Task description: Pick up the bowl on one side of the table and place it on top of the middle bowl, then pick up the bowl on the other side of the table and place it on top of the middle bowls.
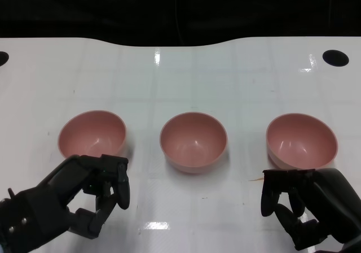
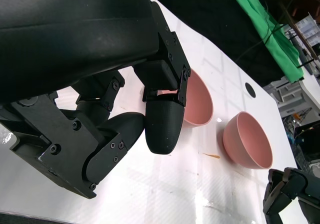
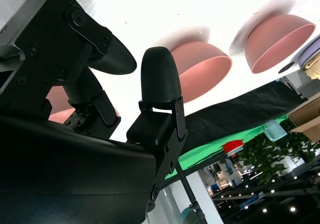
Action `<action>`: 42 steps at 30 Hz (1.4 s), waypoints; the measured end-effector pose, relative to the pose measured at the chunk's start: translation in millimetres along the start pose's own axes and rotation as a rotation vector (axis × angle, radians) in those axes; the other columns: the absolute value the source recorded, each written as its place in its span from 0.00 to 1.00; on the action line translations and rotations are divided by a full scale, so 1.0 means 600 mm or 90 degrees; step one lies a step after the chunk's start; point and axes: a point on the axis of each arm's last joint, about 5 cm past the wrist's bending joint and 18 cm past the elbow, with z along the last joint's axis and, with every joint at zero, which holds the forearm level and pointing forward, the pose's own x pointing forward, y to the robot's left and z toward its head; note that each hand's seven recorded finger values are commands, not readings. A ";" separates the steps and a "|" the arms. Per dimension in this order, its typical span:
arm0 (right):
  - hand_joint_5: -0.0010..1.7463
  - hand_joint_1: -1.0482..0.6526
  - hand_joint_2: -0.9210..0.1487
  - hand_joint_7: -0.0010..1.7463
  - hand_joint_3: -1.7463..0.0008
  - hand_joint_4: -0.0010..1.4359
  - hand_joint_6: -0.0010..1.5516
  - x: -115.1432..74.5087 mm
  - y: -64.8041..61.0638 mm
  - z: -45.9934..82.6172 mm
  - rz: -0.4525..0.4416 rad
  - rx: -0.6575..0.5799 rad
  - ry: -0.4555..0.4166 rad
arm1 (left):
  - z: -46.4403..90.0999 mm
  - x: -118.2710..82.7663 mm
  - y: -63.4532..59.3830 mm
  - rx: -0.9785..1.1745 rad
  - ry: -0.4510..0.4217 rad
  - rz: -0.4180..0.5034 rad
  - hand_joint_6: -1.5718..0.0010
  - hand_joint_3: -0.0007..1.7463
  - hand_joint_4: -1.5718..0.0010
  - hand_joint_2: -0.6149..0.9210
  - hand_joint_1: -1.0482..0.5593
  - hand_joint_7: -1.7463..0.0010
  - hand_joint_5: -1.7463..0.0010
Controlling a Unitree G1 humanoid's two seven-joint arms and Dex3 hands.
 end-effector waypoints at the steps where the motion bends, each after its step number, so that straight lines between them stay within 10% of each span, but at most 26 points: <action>1: 1.00 0.57 0.72 0.81 0.11 0.66 0.56 0.000 0.000 0.000 0.000 0.000 -0.001 | -0.001 -0.001 -0.001 -0.001 0.002 0.000 0.48 0.82 0.46 0.64 0.58 0.12 0.00; 30: 0.99 0.58 0.72 0.73 0.11 0.63 0.57 -0.003 0.001 0.004 -0.004 0.003 -0.003 | 0.006 -0.003 0.000 0.008 0.003 -0.003 0.49 0.83 0.46 0.64 0.58 0.12 0.00; 35: 0.93 0.56 0.65 0.56 0.26 0.61 0.57 -0.002 0.002 0.005 -0.022 0.007 -0.004 | 0.006 -0.003 0.000 0.008 0.003 -0.002 0.49 0.83 0.46 0.64 0.59 0.12 0.00; 42: 0.66 0.47 0.25 0.25 0.73 0.41 0.46 0.002 -0.002 0.008 -0.031 -0.019 0.006 | 0.006 -0.003 0.000 0.009 0.004 0.002 0.50 0.82 0.47 0.64 0.59 0.12 0.00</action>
